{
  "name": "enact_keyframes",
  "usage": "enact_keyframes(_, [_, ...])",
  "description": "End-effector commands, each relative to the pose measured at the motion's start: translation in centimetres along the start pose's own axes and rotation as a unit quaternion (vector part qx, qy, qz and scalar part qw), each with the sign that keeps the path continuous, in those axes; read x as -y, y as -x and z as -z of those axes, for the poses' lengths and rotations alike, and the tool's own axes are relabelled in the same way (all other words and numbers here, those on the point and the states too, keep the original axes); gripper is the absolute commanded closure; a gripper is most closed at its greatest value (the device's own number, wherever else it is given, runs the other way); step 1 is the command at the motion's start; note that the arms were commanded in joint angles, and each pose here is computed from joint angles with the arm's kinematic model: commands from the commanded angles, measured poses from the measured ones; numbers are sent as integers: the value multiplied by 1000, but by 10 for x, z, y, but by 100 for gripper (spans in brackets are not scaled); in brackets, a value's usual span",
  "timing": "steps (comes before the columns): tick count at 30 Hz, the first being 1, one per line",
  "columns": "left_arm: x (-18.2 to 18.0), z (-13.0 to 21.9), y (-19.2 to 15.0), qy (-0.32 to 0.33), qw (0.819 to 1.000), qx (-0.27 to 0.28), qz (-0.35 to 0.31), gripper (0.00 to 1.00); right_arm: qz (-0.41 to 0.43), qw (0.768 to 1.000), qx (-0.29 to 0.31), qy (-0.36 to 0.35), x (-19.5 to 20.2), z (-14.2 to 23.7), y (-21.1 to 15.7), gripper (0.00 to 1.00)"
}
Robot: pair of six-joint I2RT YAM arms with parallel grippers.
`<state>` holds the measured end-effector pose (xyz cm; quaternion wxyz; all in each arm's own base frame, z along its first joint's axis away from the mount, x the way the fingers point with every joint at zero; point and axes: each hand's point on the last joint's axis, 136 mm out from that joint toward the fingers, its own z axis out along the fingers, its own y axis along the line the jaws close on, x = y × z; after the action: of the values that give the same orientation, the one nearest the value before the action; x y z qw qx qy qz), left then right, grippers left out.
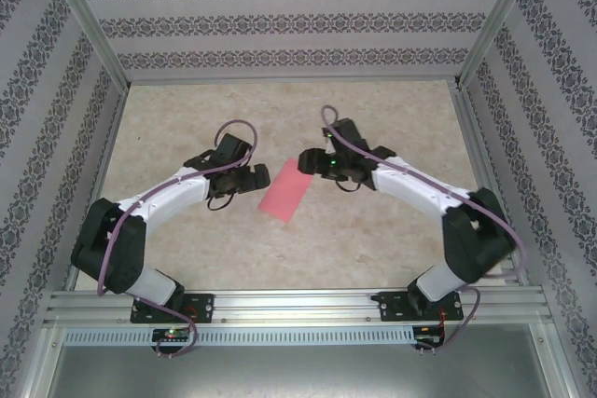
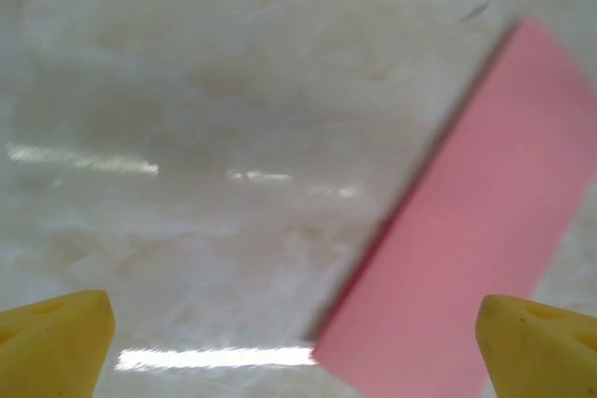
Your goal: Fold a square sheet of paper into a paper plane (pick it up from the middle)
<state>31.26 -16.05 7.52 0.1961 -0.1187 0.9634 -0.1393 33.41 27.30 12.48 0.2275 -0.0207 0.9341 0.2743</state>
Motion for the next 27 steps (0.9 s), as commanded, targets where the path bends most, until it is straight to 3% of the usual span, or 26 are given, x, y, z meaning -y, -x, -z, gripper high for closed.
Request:
enact_keyframes(1, [3, 14, 16, -45, 997, 40, 43, 0, 13, 999, -18, 24, -27, -28, -2, 38])
enact_keyframes(7, [-32, 14, 14, -22, 995, 45, 92, 0, 31, 995, -81, 45, -64, -79, -23, 44])
enact_keyframes(12, [-37, 15, 14, -19, 994, 46, 96, 0, 26, 992, -114, 42, -65, -108, -37, 44])
enact_keyframes(20, [-25, 17, 17, -46, 995, 47, 79, 0, 44, 987, -157, 4, -28, -118, -60, 44])
enact_keyframes(27, [-14, 19, 17, -73, 995, 41, 59, 0, 113, 970, -215, -24, 19, -102, -89, 44])
